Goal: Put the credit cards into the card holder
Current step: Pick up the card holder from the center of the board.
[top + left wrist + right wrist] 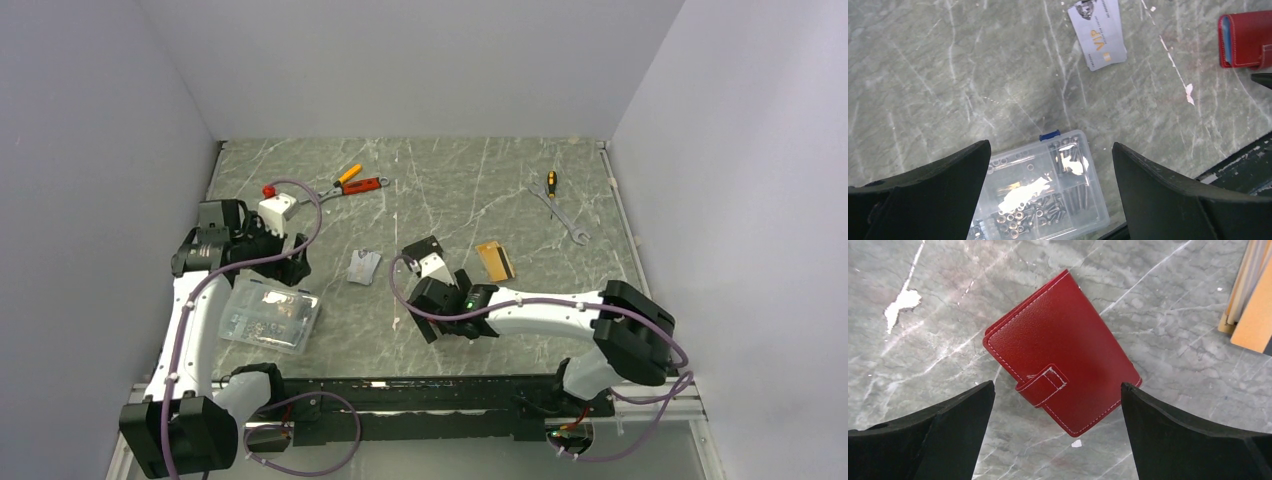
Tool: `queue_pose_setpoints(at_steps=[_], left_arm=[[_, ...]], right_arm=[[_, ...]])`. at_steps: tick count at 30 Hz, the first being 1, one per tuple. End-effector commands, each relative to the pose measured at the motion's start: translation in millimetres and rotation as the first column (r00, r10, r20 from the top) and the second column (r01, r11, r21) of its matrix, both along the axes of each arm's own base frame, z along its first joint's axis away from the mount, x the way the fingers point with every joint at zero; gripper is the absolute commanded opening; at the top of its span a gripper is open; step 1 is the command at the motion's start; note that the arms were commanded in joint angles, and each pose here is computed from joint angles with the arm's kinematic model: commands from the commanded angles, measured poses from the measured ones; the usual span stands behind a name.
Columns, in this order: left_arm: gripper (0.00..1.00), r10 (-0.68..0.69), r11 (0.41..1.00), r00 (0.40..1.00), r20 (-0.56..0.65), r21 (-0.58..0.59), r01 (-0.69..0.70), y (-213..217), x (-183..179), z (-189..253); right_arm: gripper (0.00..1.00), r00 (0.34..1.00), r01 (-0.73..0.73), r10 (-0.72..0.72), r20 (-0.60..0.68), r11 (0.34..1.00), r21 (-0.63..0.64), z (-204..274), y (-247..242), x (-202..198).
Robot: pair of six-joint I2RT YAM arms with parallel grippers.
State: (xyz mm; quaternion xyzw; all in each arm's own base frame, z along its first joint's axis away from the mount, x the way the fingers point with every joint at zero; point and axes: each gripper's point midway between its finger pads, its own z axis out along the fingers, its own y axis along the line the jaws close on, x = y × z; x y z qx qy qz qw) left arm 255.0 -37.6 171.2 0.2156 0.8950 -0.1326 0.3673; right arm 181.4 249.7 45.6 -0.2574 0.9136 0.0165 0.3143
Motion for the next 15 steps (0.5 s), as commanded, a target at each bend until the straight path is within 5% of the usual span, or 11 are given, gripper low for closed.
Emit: queue_pose_setpoints(at_steps=[1, 11, 15], left_arm=[[0.99, -0.085, 0.995, 0.996, 0.040, -0.040, 0.087, -13.2, -0.6, 6.5], [0.99, -0.135, 0.987, 0.987, 0.088, -0.074, 0.141, -23.8, -4.7, 11.6], [0.99, -0.161, 0.982, 0.980, 0.116, -0.084, 0.171, -28.6, -5.5, 18.3]], right_arm=[[1.00, 1.000, -0.028, 0.028, -0.013, 1.000, -0.007, -14.4, 8.4, -4.3], [0.99, 0.998, -0.065, 0.064, -0.013, 0.997, -0.042, -28.2, 18.9, 0.8], [0.85, 0.998, -0.056, 0.055, -0.021, 0.998, -0.036, -32.3, 18.2, 0.2]])
